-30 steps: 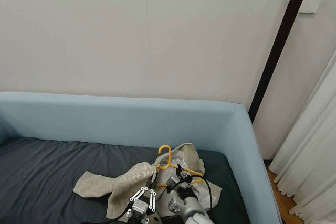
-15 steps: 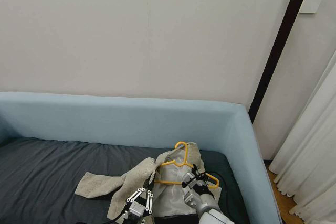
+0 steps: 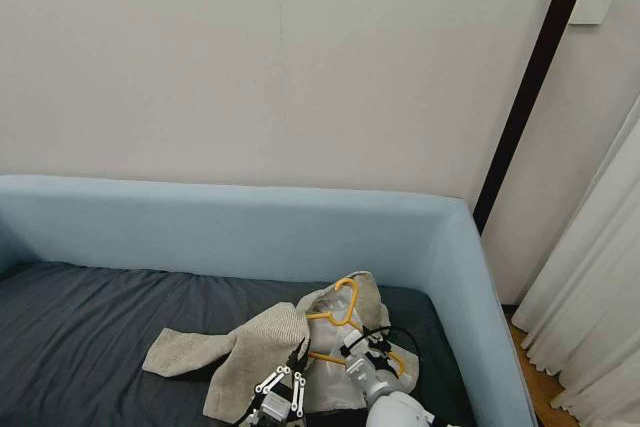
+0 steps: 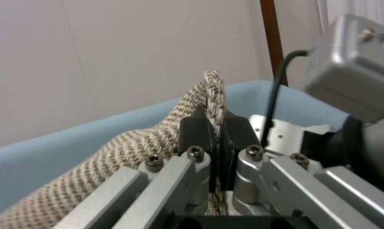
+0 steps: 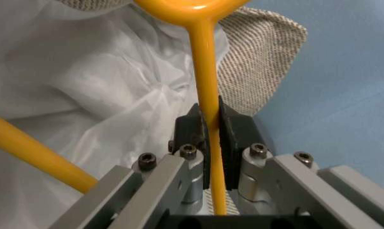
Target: Pick up the clothes from the sofa and hang them on the clothes hanger.
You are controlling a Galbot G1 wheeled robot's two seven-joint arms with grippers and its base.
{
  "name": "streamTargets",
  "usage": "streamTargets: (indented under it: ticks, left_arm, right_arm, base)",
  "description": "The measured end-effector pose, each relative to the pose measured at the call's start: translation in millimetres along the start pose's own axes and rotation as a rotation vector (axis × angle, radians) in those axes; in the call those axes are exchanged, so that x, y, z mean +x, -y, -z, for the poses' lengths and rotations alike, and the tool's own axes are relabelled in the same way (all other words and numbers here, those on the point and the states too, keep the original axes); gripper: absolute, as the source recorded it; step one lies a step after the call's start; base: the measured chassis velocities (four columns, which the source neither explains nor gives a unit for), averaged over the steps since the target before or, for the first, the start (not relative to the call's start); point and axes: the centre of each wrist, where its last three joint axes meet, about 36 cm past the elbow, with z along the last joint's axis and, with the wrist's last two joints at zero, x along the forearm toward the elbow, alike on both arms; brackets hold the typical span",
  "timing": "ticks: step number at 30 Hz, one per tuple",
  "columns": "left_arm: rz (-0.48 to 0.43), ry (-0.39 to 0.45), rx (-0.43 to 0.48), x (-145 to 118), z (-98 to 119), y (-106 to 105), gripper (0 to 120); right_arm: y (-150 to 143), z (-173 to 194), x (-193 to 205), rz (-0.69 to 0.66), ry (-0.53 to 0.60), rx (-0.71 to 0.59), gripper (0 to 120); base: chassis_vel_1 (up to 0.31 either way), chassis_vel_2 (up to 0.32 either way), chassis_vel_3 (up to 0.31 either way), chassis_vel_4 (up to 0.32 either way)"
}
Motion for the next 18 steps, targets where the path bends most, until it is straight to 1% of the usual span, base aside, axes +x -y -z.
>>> streamTargets:
  ticks: [5, 7, 10, 15, 18]
  left_arm:
    - [-0.009, -0.023, 0.027, 0.8, -4.9, 13.1, 0]
    - [-0.013, -0.024, 0.031, 0.3, -5.7, 14.9, 0]
    - [-0.021, -0.032, 0.03, -1.0, -10.7, 17.0, 0]
    - [-0.019, -0.049, 0.021, 2.1, -16.5, 15.7, 0]
    - [-0.013, -0.052, 0.015, 3.5, -17.3, 13.0, 0]
  right_arm:
    - [-11.6, 13.0, -6.8, -0.021, 0.029, 0.015, 4]
    - [-13.2, 14.5, -7.9, -0.029, 0.038, 0.024, 4]
    - [-17.1, 21.1, -12.5, -0.058, 0.084, 0.032, 4]
    - [-7.9, 33.9, -16.3, -0.087, 0.114, -0.002, 4]
    - [-2.8, 34.4, -17.3, -0.096, 0.116, -0.004, 4]
  base:
    - [0.0, 0.0, 0.0, 0.0]
    - [0.0, 0.0, 0.0, 0.0]
    - [0.0, 0.0, 0.0, 0.0]
    - [0.0, 0.0, 0.0, 0.0]
    - [0.0, 0.0, 0.0, 0.0]
